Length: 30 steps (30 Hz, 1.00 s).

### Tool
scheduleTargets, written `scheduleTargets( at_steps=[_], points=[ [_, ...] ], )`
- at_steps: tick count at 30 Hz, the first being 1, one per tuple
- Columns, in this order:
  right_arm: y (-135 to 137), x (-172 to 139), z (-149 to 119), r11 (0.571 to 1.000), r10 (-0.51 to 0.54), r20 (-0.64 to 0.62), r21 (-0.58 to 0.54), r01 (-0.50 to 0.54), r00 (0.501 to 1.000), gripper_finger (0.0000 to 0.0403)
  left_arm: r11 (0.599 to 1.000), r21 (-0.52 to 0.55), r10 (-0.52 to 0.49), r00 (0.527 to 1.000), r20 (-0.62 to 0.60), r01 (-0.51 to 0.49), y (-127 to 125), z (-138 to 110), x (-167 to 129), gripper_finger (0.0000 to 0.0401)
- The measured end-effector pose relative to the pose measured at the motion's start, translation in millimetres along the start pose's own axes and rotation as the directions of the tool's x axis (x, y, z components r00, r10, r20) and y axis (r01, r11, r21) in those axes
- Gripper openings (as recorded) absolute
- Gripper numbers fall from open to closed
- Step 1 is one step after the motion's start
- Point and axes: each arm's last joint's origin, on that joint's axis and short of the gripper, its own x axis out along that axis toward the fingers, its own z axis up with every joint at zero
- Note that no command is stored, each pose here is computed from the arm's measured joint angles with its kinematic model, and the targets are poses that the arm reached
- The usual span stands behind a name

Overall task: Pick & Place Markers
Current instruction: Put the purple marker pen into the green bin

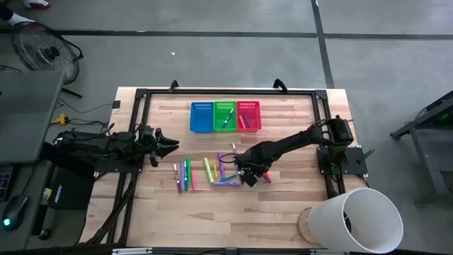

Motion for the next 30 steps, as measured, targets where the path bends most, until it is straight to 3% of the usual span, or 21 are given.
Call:
scheduleTargets(
  at_steps=[15,30],
  points=[
    [5.7,-6.2,3.9,1.000,0.001,-0.027,-0.009,-0.001,1.000,0.0022,1.000,0.000,0.000,1.000,0.000,0.000,0.0,0.1,0.0,0.0115],
    [12.9,-60.0,33.6,0.999,-0.009,0.000,-0.036,0.009,1.000,0.0020,1.000,0.000,0.000,1.000,0.000,0.000,-0.1,0.1,0.0,0.0115]
  ],
)
